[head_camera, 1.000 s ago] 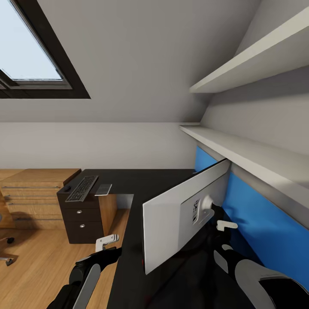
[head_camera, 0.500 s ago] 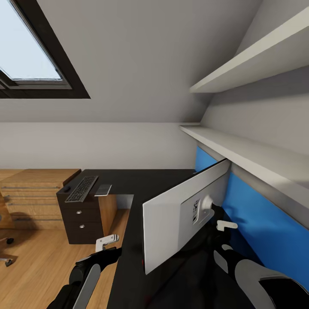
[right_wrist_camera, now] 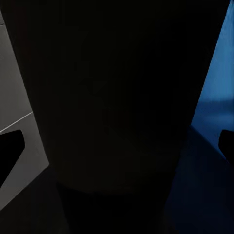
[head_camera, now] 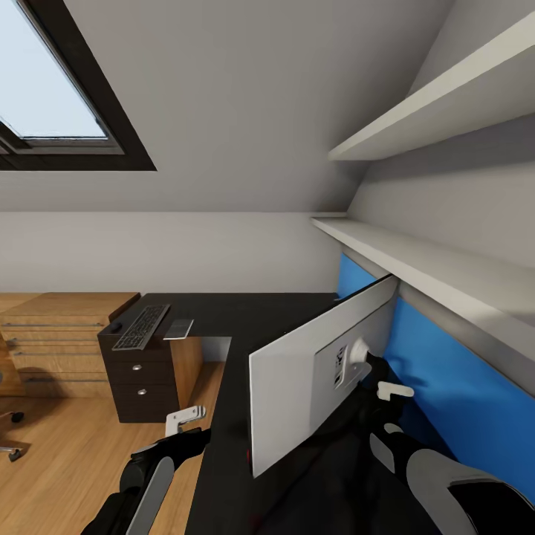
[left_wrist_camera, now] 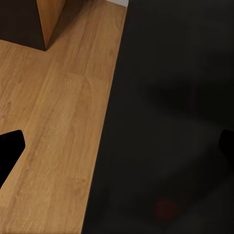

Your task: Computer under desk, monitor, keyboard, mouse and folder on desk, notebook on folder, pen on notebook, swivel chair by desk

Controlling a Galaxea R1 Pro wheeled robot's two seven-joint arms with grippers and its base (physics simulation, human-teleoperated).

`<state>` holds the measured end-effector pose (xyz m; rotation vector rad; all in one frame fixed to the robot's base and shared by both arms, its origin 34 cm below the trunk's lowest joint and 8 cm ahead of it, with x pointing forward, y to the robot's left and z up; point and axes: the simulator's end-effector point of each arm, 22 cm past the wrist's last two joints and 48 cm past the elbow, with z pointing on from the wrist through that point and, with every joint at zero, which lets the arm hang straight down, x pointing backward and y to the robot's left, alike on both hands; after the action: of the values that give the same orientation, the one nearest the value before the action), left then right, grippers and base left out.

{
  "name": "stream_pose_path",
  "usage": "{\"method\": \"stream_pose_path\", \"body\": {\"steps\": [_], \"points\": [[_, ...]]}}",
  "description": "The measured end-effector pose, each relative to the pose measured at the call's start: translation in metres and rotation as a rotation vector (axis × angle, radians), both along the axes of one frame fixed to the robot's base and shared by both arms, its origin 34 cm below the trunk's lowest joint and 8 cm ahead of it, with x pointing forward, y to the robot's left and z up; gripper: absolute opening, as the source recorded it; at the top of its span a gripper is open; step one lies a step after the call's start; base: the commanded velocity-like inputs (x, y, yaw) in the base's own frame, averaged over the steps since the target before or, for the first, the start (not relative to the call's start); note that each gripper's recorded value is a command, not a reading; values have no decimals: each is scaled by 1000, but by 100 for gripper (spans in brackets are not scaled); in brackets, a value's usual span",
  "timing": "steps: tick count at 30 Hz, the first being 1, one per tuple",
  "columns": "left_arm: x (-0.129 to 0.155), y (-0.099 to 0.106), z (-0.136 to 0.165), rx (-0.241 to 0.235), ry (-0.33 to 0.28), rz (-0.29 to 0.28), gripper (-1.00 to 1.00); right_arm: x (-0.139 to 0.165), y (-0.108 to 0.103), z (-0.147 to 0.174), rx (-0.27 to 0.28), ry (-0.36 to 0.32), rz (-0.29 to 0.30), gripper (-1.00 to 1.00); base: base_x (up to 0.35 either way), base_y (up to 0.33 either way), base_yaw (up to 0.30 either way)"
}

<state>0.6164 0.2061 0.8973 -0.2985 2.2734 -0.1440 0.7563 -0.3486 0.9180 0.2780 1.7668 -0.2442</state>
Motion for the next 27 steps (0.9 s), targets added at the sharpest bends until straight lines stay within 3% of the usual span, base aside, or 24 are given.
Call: {"method": "stream_pose_path", "body": {"steps": [27], "points": [[0, 0, 0, 0, 0, 0, 100, 0, 0, 0, 0, 0, 1, 100, -27, 0, 0]]}}
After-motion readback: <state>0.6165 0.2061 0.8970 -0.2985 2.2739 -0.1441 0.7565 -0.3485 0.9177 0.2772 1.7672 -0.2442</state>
